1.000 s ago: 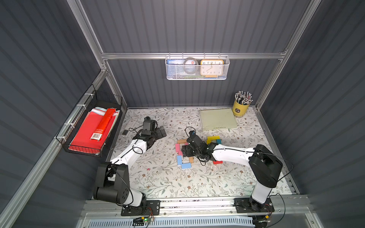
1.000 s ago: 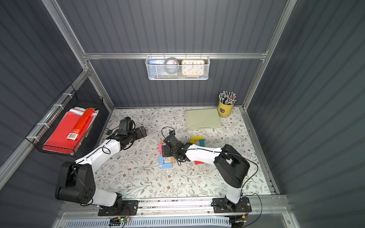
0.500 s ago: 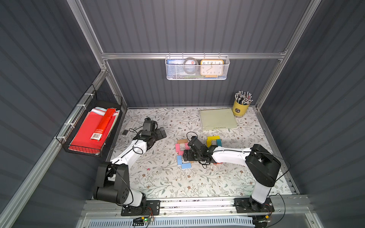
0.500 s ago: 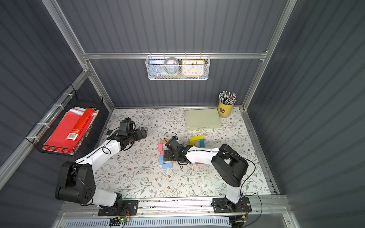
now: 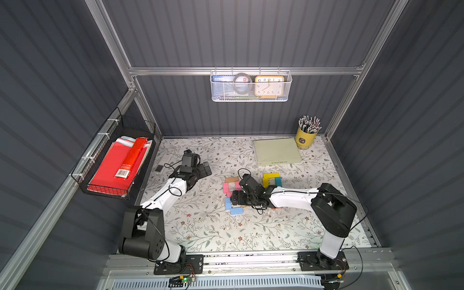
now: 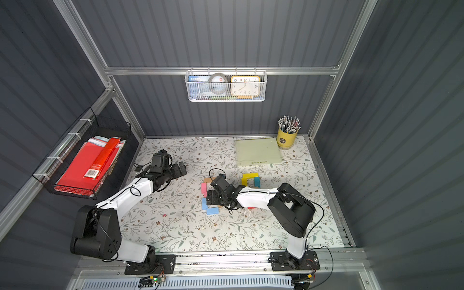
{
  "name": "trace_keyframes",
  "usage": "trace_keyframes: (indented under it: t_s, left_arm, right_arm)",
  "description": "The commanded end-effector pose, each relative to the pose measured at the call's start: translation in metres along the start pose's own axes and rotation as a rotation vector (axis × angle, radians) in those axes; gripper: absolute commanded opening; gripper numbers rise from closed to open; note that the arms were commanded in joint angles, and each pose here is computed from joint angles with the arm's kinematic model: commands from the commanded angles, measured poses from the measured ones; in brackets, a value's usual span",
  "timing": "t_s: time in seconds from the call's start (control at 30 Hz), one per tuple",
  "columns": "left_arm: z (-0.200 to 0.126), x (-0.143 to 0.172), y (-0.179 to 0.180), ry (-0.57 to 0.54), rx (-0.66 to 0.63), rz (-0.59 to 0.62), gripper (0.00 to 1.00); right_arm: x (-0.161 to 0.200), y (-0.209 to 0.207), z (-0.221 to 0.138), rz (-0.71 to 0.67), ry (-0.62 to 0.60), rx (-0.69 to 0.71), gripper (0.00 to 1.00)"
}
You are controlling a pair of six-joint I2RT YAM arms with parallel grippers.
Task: Assemble the number 8 with building blocks
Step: Adjust the building block at the center of the board.
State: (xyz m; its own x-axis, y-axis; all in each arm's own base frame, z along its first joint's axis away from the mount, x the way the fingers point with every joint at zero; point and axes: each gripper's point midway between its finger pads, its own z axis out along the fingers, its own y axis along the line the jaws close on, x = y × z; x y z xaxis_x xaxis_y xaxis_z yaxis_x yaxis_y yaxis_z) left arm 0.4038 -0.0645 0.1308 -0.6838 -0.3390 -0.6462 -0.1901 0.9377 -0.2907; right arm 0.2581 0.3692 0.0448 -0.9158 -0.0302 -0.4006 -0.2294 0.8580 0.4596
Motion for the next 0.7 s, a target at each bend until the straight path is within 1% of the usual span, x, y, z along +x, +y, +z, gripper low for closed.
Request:
trace_keyframes:
  t_s: [0.0, 0.67]
  left_arm:
    - [0.0017, 0.0074, 0.0056, 0.02, -0.009, 0.014, 0.99]
    - [0.0022, 0.0077, 0.0061, 0.021, -0.011, 0.013, 0.99]
  right_arm:
    - [0.0098, -0.0076, 0.0079, 0.026, 0.031, 0.008, 0.9]
    - [0.014, -0.0075, 0.0062, 0.071, 0.046, -0.001, 0.9]
